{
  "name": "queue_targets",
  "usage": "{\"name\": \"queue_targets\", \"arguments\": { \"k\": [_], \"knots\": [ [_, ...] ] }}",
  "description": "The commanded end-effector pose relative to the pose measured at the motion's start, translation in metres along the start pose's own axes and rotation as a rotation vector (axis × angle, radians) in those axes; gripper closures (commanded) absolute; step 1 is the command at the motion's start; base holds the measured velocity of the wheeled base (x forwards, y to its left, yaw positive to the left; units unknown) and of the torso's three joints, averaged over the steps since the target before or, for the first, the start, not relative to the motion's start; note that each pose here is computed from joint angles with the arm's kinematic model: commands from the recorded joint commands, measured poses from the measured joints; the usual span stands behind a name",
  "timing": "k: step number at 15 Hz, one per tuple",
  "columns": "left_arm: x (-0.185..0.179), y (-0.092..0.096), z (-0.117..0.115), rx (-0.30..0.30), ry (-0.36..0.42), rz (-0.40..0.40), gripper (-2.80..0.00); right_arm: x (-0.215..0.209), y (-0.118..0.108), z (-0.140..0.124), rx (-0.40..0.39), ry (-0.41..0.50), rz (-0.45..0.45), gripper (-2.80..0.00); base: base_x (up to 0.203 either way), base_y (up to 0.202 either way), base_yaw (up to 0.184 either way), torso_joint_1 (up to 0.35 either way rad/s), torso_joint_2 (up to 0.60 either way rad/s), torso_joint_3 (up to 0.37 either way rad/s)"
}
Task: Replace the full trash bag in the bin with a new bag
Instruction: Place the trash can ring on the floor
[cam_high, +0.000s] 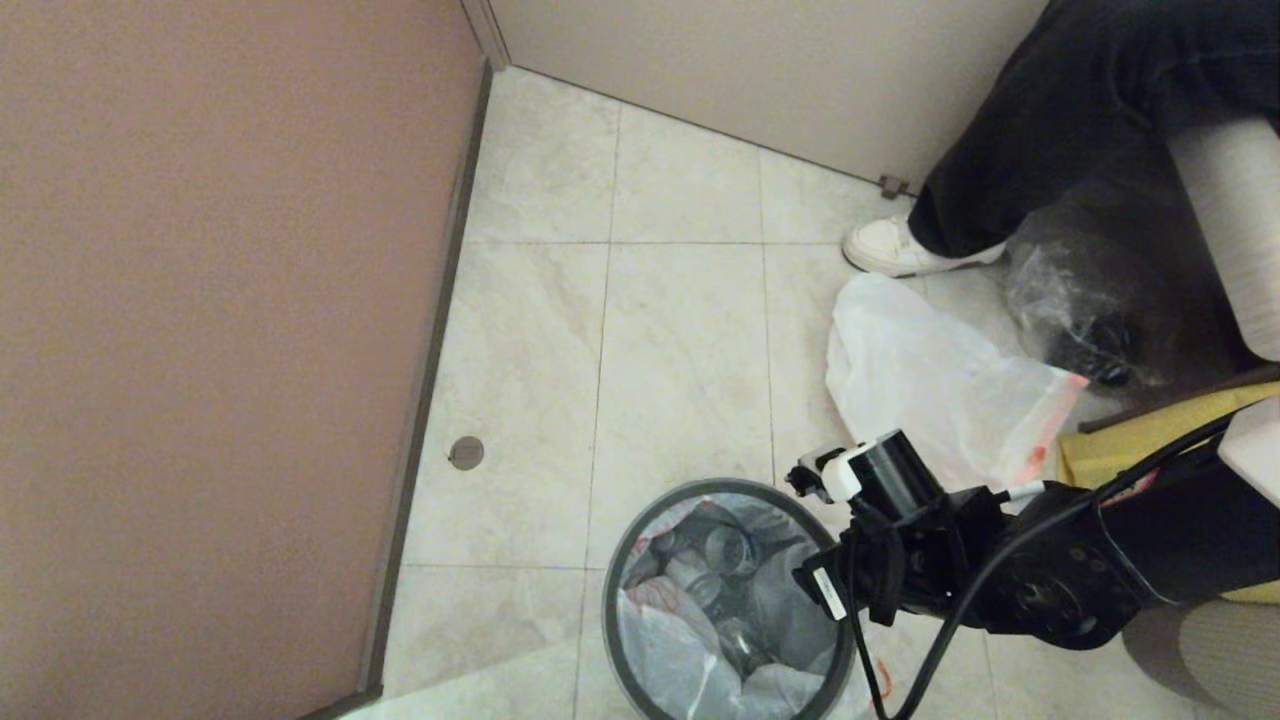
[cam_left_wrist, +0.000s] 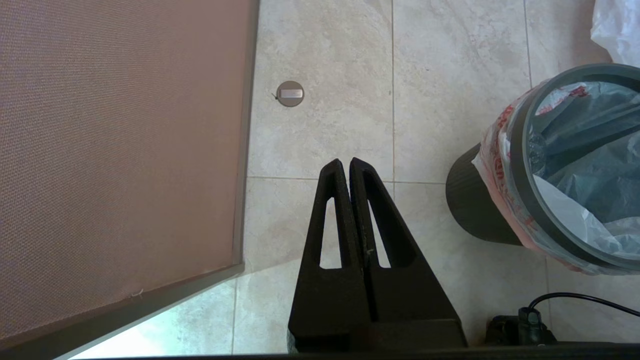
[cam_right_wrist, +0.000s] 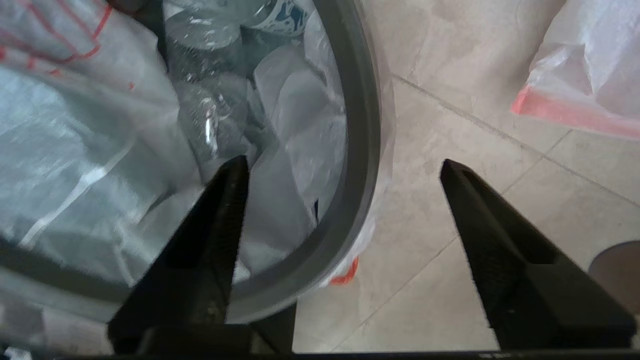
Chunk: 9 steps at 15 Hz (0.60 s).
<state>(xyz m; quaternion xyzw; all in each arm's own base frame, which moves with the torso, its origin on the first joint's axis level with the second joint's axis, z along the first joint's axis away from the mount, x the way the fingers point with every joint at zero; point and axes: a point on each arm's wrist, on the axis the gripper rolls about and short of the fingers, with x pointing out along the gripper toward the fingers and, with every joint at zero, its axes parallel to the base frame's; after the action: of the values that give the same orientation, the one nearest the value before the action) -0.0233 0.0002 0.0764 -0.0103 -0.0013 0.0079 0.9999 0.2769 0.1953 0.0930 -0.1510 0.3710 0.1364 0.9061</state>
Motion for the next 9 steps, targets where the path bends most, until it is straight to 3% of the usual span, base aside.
{"name": "queue_targets", "arguments": {
  "k": [1, 9],
  "knots": [
    [0.000, 0.000, 0.000, -0.001, 0.001, 0.001, 0.00, 0.016, -0.004, -0.002, -0.006, 0.007, -0.017, 0.00, 0.000, 0.000, 0.000, 0.000, 0.00, 0.000],
    [0.000, 0.000, 0.000, -0.001, 0.001, 0.001, 0.00, 0.008, -0.007, 0.014, -0.013, -0.077, -0.017, 0.00, 0.000, 0.000, 0.000, 0.000, 0.00, 0.000]
  ]
}}
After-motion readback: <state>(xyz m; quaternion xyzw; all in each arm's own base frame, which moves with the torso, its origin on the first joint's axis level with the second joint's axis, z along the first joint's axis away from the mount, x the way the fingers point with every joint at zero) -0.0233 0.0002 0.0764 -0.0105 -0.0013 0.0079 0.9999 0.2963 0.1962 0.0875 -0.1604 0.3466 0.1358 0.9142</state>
